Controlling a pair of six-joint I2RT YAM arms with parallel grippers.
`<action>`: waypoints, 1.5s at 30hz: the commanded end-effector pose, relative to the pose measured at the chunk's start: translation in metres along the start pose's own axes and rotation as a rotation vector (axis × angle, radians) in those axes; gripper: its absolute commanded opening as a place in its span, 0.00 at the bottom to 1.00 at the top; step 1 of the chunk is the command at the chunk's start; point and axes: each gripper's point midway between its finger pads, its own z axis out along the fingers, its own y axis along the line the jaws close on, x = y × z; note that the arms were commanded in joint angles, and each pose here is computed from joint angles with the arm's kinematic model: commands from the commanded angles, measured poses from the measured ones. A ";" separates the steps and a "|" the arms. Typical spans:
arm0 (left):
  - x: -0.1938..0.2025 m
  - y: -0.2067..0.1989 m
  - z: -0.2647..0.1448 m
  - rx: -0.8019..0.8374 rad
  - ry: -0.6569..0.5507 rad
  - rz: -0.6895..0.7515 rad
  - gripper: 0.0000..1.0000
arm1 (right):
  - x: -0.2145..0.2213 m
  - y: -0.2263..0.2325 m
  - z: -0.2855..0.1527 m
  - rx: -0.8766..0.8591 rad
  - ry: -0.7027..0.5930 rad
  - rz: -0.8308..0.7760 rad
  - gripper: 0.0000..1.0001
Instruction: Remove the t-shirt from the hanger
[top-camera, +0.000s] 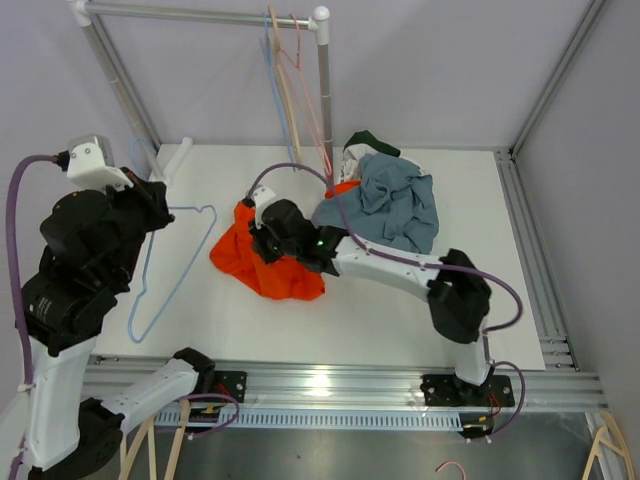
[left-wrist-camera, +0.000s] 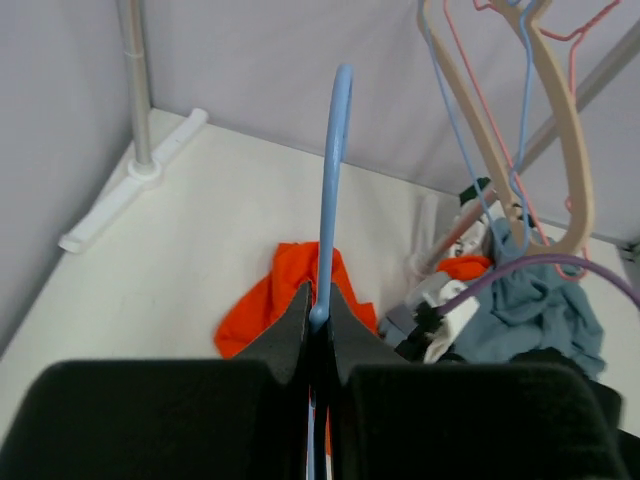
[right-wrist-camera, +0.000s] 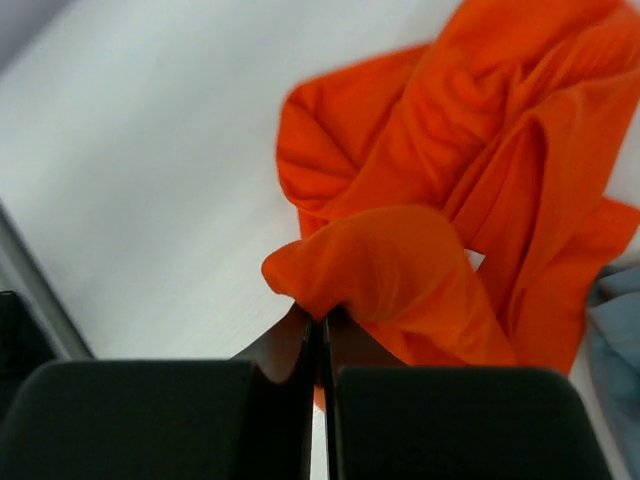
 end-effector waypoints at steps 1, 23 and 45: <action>-0.038 0.001 0.003 -0.020 -0.122 0.050 0.01 | 0.050 -0.012 0.025 0.022 0.213 0.046 0.00; -0.120 -0.031 0.023 0.115 -0.369 0.152 0.01 | 0.151 -0.061 0.076 0.161 0.642 -0.005 1.00; -0.117 -0.062 0.142 0.236 -0.439 0.161 0.01 | 0.080 0.040 -0.112 -0.234 0.539 0.023 0.00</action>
